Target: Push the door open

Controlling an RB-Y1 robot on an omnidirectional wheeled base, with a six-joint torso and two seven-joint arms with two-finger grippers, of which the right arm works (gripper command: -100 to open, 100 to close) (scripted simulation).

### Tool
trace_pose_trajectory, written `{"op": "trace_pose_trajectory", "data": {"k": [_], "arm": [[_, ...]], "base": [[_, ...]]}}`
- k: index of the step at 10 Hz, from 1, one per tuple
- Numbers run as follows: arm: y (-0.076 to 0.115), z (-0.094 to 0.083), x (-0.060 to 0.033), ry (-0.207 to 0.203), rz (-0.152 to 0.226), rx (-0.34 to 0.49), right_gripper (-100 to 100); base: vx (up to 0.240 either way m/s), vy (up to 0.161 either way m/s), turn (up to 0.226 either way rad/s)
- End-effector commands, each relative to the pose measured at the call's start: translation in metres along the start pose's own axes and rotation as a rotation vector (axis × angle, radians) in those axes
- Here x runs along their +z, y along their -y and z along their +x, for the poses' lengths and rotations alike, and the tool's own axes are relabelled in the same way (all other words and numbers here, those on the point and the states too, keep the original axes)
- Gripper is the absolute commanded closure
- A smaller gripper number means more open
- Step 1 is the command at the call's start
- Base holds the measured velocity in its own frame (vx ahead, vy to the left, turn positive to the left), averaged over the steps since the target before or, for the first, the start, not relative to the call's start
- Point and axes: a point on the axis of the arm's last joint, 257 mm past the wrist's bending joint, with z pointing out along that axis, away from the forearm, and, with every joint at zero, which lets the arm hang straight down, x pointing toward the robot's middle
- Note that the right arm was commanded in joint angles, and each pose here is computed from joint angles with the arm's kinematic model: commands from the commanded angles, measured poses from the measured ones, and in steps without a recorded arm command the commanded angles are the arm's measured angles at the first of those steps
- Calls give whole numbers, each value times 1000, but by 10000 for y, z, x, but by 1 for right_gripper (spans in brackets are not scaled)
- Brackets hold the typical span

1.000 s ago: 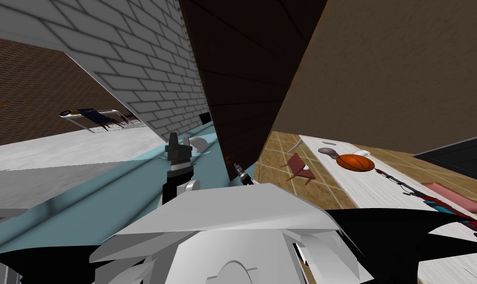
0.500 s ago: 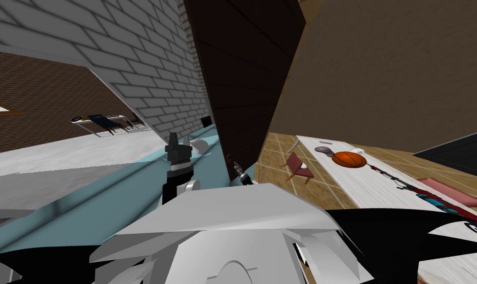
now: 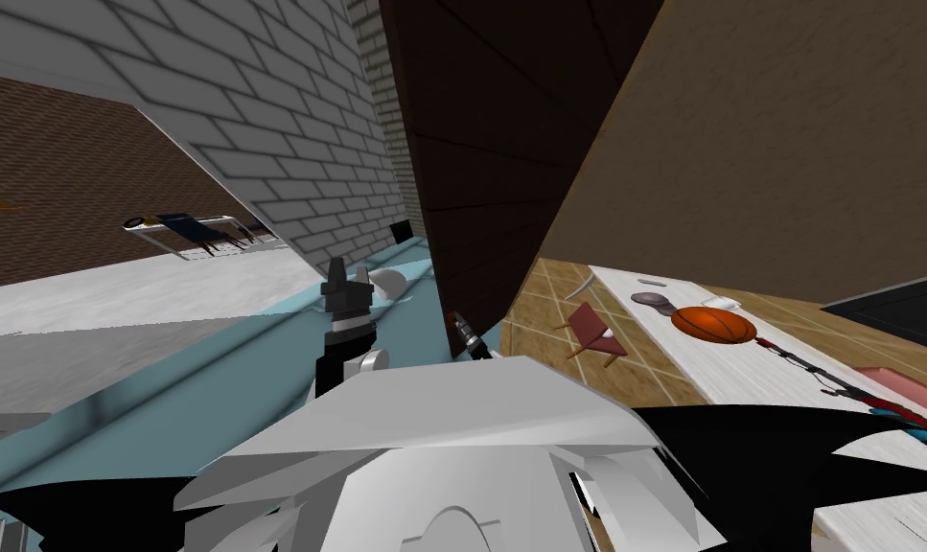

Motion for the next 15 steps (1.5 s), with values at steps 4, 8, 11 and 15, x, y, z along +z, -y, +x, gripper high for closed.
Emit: {"op": "trace_pose_trajectory", "data": {"k": [4, 8, 11, 15], "arm": [[-5, 8, 1, 2, -3, 2, 100], [-5, 8, 1, 2, -3, 2, 100], [39, -220, -12, 48, 11, -9, 100], [33, -481, 17, 115, 14, -7, 100]], "base": [[51, 35, 9], [-8, -6, -1], [92, 108, -43], [137, 173, -60]]}}
